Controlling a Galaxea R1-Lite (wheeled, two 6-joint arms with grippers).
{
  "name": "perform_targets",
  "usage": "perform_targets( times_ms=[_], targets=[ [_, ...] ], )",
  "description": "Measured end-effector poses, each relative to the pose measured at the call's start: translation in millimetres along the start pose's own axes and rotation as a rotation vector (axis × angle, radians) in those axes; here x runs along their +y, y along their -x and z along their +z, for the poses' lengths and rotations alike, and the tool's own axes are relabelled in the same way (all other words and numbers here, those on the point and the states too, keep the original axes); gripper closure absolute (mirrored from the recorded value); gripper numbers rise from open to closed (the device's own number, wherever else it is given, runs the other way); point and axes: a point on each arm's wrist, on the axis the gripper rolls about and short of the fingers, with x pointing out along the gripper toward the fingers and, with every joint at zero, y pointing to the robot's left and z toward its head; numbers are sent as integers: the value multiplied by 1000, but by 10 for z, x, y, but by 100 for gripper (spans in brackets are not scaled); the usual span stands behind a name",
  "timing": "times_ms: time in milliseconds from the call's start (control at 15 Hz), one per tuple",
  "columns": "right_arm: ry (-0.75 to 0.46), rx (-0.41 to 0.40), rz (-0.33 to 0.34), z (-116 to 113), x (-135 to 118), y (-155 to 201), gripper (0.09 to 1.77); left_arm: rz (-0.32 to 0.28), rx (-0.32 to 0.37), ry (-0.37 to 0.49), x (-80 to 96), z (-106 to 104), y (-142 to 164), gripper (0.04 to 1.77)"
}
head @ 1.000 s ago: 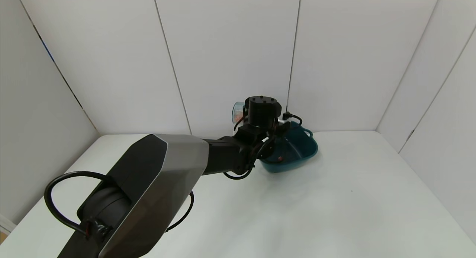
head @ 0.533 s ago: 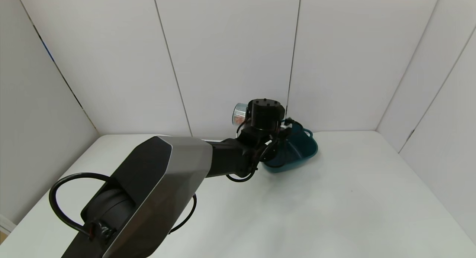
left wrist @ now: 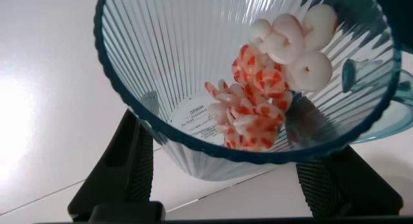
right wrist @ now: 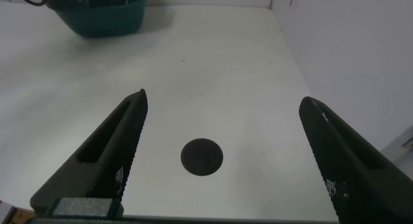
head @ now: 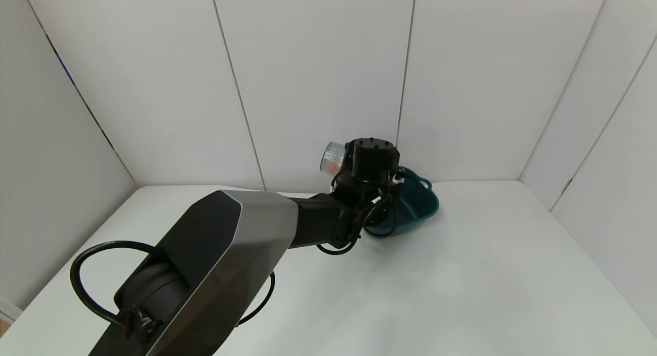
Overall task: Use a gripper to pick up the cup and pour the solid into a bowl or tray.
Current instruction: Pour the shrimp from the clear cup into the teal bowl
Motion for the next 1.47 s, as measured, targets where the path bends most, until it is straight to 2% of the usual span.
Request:
perform_targets(
  times_ms=[133, 533, 933, 1467],
  targets=[
    [0, 0, 1, 0, 0, 0, 15, 4, 8, -42, 8, 11, 18, 56],
    [0, 0, 0, 0, 0, 0, 15, 18, 36, -98, 50, 54, 97, 56],
    [-1, -1, -1, 1, 0, 0, 15, 68, 79, -143, 122, 61, 134, 56],
    [-3, -2, -2, 2, 0, 0, 15, 77, 89, -141, 113, 64, 125, 56]
  ],
)
